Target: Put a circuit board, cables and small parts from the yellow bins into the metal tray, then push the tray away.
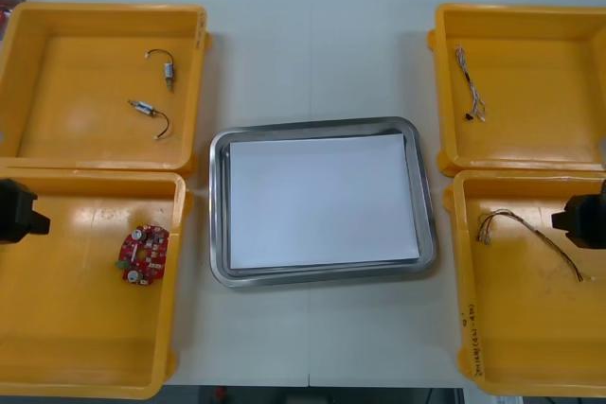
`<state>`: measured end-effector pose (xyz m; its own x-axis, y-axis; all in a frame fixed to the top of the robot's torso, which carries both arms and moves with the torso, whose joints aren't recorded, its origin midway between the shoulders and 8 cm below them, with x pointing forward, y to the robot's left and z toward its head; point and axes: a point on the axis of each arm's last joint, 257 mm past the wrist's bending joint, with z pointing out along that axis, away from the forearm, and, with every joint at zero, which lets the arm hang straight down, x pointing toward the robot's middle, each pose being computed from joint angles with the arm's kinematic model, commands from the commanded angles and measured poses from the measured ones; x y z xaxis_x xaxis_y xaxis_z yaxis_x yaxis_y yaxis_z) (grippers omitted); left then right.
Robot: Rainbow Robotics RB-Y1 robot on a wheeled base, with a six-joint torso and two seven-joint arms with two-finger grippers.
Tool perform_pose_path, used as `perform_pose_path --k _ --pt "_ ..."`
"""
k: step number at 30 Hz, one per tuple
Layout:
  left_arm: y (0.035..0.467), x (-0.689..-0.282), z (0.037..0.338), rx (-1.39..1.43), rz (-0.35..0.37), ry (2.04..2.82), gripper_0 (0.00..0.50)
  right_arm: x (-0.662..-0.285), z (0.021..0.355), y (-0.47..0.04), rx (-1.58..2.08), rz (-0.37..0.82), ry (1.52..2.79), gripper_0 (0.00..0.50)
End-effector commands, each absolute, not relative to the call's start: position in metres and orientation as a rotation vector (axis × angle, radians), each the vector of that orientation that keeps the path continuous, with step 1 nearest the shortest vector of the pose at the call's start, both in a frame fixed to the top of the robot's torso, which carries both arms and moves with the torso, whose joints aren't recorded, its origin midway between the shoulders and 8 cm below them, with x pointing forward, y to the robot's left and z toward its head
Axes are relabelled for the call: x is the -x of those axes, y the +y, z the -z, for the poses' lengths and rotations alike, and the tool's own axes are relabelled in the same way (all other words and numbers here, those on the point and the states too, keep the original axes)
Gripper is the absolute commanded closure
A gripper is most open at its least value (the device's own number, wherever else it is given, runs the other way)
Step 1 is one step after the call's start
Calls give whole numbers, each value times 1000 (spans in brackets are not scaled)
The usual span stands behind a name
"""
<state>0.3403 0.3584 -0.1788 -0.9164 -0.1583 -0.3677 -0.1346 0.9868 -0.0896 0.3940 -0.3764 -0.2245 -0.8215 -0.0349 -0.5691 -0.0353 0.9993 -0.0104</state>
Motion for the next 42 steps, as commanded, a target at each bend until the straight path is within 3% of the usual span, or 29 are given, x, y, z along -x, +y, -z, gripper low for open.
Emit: perform_pose_path --k 1,11,30,42 --pt "355 -332 192 352 115 2765 0 -392 242 -375 244 28 2540 0" --pt "334 -332 209 442 184 2774 0 -397 257 -377 421 61 2510 0" --pt "290 -336 248 684 298 2768 0 -408 295 -369 438 44 2501 0" --pt "283 -337 267 700 291 2782 0 -412 300 -371 465 64 2509 0"
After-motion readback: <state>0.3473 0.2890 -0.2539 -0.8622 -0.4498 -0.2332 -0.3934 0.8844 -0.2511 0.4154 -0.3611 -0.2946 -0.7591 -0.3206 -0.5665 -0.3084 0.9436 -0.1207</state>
